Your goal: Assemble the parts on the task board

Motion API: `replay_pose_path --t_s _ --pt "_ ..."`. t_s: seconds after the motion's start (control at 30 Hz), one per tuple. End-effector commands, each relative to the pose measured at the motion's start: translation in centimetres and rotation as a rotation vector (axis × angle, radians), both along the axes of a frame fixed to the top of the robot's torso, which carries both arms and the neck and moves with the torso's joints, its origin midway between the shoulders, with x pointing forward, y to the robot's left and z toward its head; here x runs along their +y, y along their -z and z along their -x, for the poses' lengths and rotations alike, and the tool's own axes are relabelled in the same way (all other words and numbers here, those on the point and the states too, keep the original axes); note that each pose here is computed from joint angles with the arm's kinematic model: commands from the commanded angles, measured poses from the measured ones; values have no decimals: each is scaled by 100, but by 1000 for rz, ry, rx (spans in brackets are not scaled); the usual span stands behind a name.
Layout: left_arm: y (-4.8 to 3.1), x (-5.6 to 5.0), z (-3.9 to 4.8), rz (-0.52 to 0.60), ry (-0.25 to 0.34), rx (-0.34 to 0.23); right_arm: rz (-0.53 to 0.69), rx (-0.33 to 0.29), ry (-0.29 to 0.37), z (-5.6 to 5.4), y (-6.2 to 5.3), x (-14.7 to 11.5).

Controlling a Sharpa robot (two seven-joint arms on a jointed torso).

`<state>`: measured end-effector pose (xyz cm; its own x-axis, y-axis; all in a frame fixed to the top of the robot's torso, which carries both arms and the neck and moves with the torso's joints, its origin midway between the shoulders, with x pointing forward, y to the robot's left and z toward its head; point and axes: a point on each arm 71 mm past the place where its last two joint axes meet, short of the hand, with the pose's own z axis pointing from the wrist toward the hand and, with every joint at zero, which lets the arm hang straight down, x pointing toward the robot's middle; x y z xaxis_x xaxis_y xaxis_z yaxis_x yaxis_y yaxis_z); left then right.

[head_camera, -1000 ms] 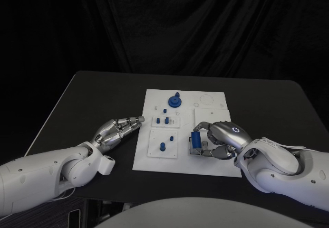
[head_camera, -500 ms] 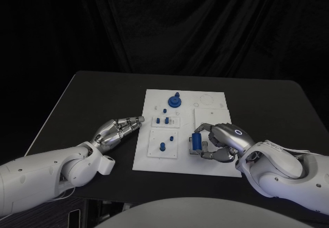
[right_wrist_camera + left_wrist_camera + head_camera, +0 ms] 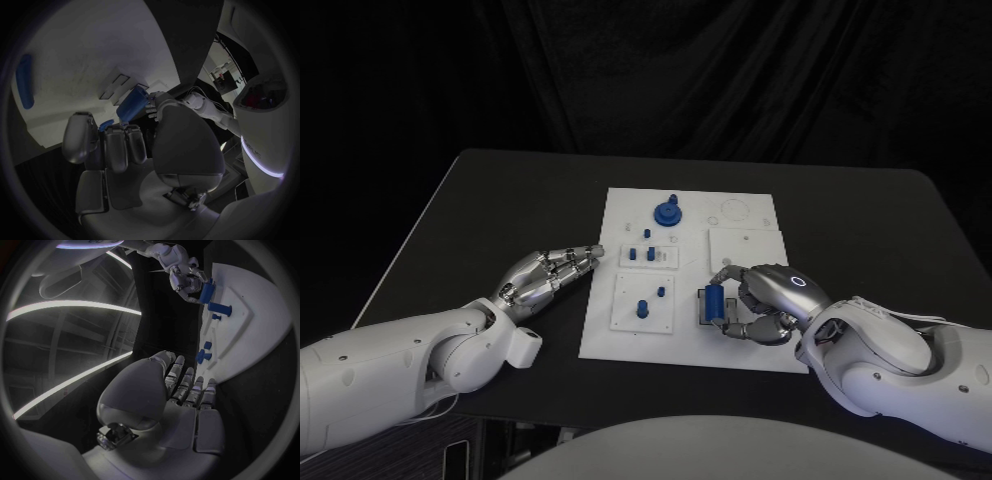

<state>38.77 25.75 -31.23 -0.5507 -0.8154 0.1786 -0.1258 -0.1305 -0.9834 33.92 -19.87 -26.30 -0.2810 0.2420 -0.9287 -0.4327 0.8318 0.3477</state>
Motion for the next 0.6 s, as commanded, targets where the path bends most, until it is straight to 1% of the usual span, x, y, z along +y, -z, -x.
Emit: replay_pose_path --t_s 0.03,0.3,0.6 --pt "-109 -1 -3 99 -20 -121 31 32 19 -5 46 -7" --pt "-106 -13 -6 101 -17 -120 56 48 20 -36 89 4" --pt "-100 -14 -13 100 -15 -118 68 59 12 -46 110 24"
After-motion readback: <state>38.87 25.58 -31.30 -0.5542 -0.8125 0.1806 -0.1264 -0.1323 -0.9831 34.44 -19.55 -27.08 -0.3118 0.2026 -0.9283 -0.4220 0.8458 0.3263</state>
